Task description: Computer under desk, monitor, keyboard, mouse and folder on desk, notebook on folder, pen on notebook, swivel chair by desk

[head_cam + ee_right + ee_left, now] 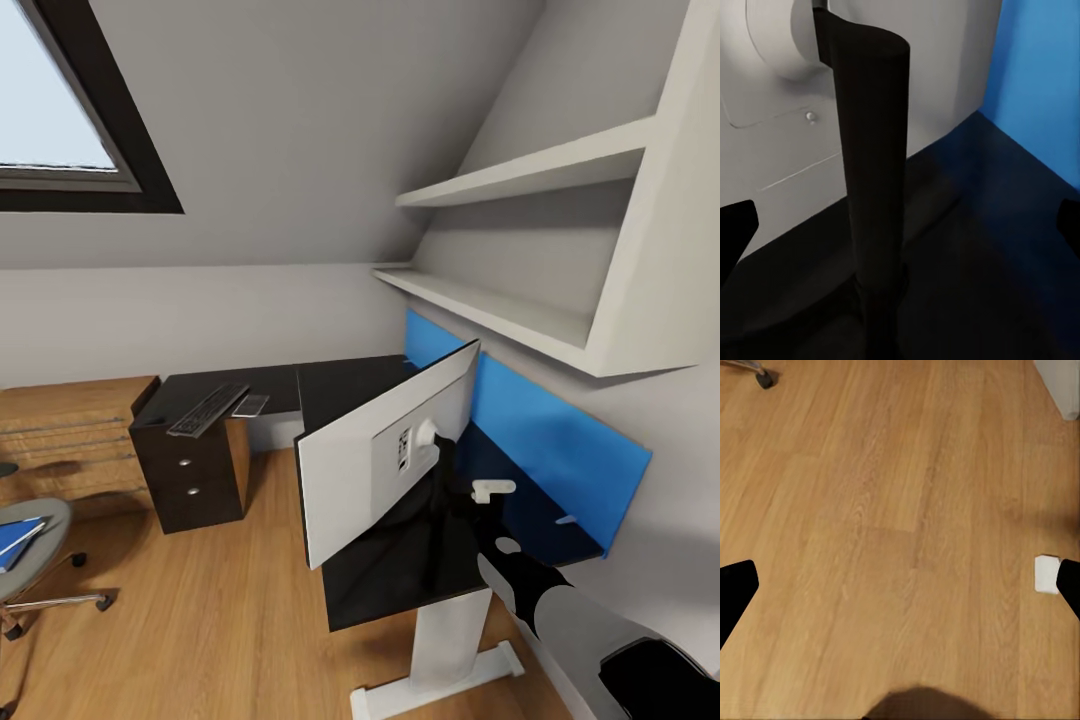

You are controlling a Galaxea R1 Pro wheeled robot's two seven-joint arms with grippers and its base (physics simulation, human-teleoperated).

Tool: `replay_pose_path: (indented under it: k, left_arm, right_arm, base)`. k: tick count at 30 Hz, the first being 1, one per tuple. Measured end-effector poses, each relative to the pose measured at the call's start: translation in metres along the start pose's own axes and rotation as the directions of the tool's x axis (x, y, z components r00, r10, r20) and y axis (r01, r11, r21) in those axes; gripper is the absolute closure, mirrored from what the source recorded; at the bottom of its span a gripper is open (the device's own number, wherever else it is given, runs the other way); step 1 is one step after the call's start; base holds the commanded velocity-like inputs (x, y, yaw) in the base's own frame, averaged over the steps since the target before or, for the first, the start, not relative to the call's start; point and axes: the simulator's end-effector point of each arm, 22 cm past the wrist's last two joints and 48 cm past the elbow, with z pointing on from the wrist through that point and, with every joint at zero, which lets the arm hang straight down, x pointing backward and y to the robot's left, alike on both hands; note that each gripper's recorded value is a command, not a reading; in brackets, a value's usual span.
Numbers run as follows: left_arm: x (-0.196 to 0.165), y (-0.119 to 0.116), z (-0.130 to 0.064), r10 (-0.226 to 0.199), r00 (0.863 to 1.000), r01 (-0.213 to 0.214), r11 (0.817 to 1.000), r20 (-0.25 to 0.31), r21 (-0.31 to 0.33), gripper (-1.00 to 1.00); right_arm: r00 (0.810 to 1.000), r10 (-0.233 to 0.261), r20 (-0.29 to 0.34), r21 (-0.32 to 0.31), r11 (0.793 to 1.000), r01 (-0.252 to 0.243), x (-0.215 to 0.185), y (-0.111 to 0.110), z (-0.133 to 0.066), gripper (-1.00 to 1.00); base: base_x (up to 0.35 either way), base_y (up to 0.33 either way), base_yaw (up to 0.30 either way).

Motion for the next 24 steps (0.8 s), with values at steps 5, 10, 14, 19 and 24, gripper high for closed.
replay_pose_path:
  k: [5,10,14,19,24]
  left_arm:
    - [0.0,-0.002,0.004,-0.003,1.0,0.003,1.0,0.004,0.003,-1.0]
    - [0.001,-0.003,0.008,-0.003,1.0,0.003,1.0,0.004,0.003,-1.0]
    - [0.003,-0.004,0.011,-0.003,1.0,0.003,1.0,0.004,0.002,-1.0]
    - [0.006,-0.004,0.016,-0.002,1.0,0.002,1.0,0.003,0.003,-1.0]
    - [0.008,-0.006,0.02,-0.001,1.0,0.001,1.0,0.004,0.005,-1.0]
  right_arm:
    - [1.0,-0.002,-0.002,0.0,1.0,0.002,0.004,0.0,0.002,-1.0]
    - [1.0,-0.002,-0.002,0.0,1.0,0.002,0.008,0.0,0.005,-1.0]
    - [1.0,-0.001,-0.001,-0.001,1.0,0.001,0.011,0.001,0.007,-1.0]
    - [1.0,-0.001,-0.001,-0.001,1.0,0.001,0.015,0.002,0.009,-1.0]
    - [1.0,-0.002,0.0,0.0,1.0,0.002,0.019,0.001,0.012,-1.0]
  base:
    - [0.0,0.0,0.0]
    - [0.0,0.0,0.0]
    - [0.0,0.0,0.0]
    - [0.0,0.0,0.0]
    - [0.0,0.0,0.0]
